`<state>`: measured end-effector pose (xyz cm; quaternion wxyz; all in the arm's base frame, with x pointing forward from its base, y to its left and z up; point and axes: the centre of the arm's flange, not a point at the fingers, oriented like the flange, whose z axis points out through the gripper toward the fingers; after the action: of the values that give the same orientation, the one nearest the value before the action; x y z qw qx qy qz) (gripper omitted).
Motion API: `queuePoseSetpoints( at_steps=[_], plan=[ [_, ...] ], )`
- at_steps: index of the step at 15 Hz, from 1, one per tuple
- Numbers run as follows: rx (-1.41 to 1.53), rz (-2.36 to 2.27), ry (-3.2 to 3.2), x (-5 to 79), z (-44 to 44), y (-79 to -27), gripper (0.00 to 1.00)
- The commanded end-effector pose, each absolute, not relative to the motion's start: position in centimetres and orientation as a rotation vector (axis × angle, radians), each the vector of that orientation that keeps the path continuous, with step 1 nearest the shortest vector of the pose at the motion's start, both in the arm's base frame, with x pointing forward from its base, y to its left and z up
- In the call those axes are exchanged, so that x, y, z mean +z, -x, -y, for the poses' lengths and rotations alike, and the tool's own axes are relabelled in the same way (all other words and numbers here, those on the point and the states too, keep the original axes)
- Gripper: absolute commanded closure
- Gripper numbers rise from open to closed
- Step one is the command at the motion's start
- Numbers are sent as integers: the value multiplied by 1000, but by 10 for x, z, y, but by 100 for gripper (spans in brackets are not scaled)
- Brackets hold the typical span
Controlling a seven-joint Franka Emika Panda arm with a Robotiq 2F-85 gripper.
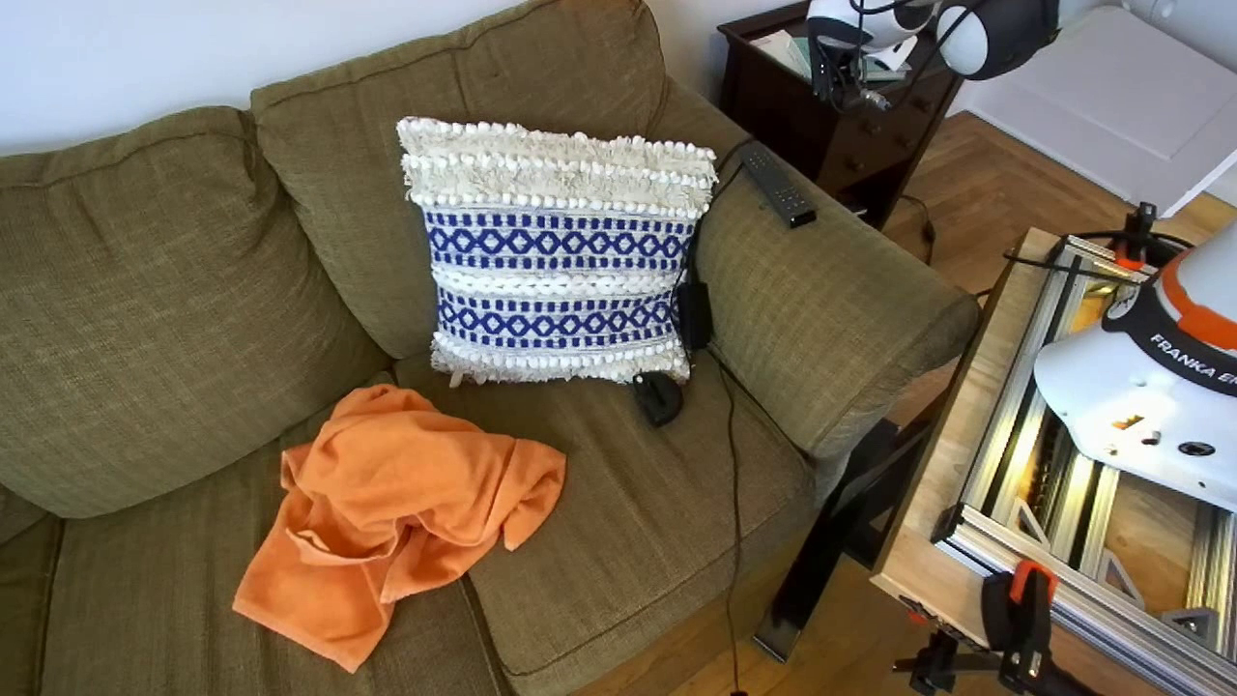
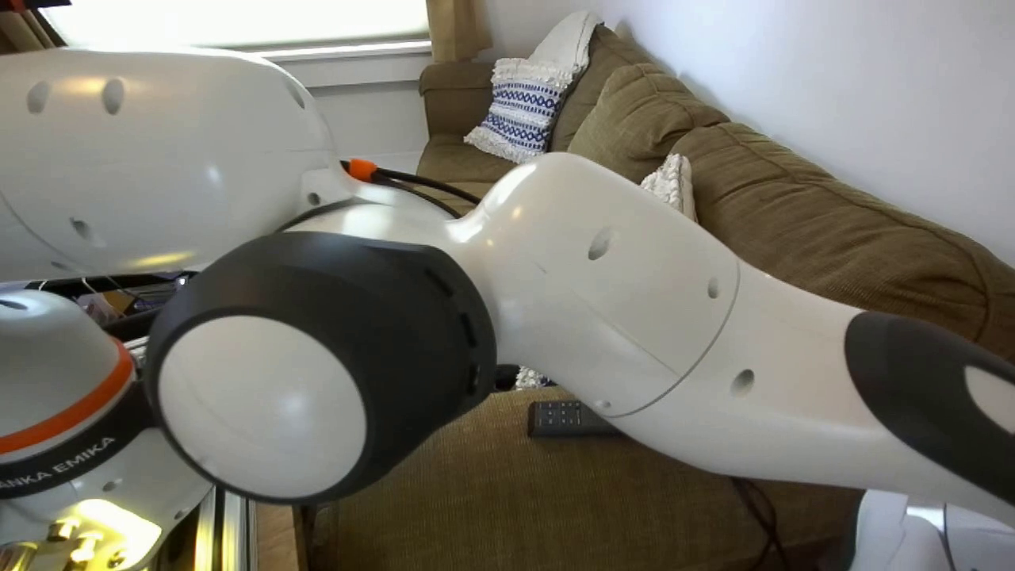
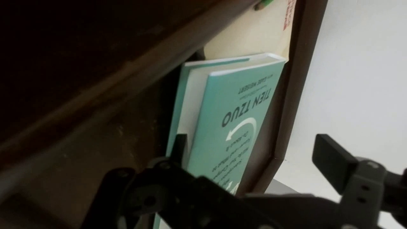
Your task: Pick up the book and place it on the side table to the right
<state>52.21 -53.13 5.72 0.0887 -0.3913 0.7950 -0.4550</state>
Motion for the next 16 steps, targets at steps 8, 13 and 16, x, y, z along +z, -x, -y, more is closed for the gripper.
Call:
queuePoseSetpoints(
  at_steps=[8, 13, 16],
  plan=[
    [-1401, -2071, 1623, 141, 542, -554, 0],
    [-1304, -1894, 1940, 170, 516, -542, 0],
    [-1298, -1750, 2069, 191, 495, -538, 0]
  ],
)
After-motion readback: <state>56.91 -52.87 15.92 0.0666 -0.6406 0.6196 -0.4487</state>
